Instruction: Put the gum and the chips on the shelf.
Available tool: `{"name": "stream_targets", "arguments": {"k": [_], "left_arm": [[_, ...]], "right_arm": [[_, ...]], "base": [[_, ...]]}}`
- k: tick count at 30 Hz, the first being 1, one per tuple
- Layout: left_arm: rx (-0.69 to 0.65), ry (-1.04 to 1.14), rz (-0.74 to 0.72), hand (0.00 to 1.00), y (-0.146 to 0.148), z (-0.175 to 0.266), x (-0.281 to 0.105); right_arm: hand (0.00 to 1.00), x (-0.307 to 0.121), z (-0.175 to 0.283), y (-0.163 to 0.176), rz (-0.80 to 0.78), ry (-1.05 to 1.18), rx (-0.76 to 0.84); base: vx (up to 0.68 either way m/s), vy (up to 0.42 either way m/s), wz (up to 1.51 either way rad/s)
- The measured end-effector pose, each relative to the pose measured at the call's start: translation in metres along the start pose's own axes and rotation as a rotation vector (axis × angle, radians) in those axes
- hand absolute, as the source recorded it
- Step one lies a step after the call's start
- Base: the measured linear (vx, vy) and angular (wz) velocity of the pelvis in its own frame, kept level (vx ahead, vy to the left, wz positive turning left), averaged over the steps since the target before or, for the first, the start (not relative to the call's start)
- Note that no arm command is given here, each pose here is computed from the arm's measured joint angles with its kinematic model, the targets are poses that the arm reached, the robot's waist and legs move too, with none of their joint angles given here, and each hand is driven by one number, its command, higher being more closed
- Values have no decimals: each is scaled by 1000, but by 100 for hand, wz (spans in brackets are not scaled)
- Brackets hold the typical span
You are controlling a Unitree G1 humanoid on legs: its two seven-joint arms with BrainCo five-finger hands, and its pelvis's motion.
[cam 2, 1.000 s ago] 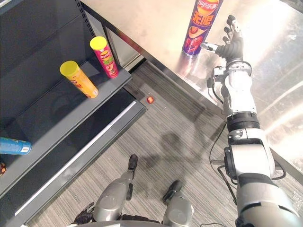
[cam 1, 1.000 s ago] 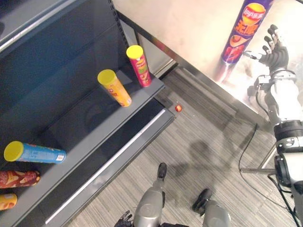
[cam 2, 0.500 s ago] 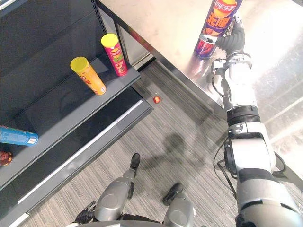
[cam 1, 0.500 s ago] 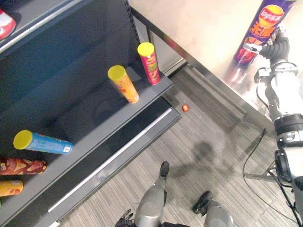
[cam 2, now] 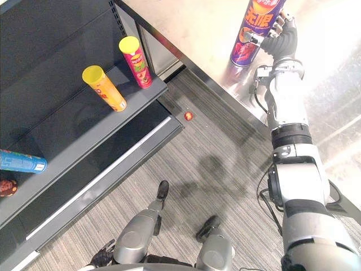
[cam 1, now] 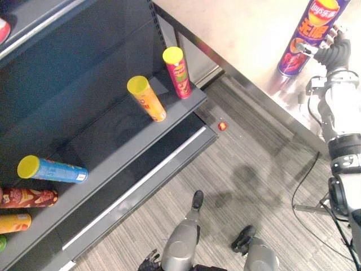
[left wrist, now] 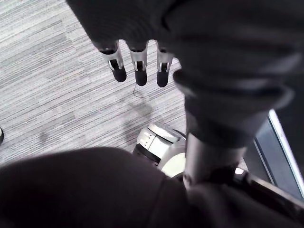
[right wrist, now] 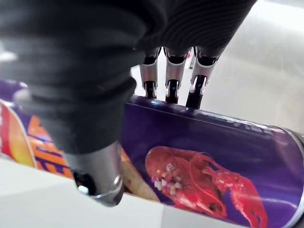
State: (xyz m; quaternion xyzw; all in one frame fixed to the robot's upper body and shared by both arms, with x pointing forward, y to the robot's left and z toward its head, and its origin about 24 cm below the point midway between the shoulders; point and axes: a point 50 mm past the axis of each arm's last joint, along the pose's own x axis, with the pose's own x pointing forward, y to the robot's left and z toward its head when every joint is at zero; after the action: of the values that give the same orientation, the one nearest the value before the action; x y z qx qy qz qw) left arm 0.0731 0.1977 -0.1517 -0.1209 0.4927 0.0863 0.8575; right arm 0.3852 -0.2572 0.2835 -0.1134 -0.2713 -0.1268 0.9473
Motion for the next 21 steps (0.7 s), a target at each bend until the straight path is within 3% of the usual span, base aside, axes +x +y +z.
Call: {"name": "stream_targets", "arguments": {"k": [12, 16, 21], "left_arm": [[1, 0, 0, 0, 0, 0, 0], [4, 3, 5, 0, 1, 0, 0], [3, 36, 49, 0, 14, -8, -4]], "right_arm": [[100, -3, 13, 5, -5, -99, -29], [100, -17, 33, 15, 50, -229, -9], [100, -55, 20, 47, 195, -233, 82]], "base": [[2, -36, -8], [22, -78, -13], [61, -87, -16]]}}
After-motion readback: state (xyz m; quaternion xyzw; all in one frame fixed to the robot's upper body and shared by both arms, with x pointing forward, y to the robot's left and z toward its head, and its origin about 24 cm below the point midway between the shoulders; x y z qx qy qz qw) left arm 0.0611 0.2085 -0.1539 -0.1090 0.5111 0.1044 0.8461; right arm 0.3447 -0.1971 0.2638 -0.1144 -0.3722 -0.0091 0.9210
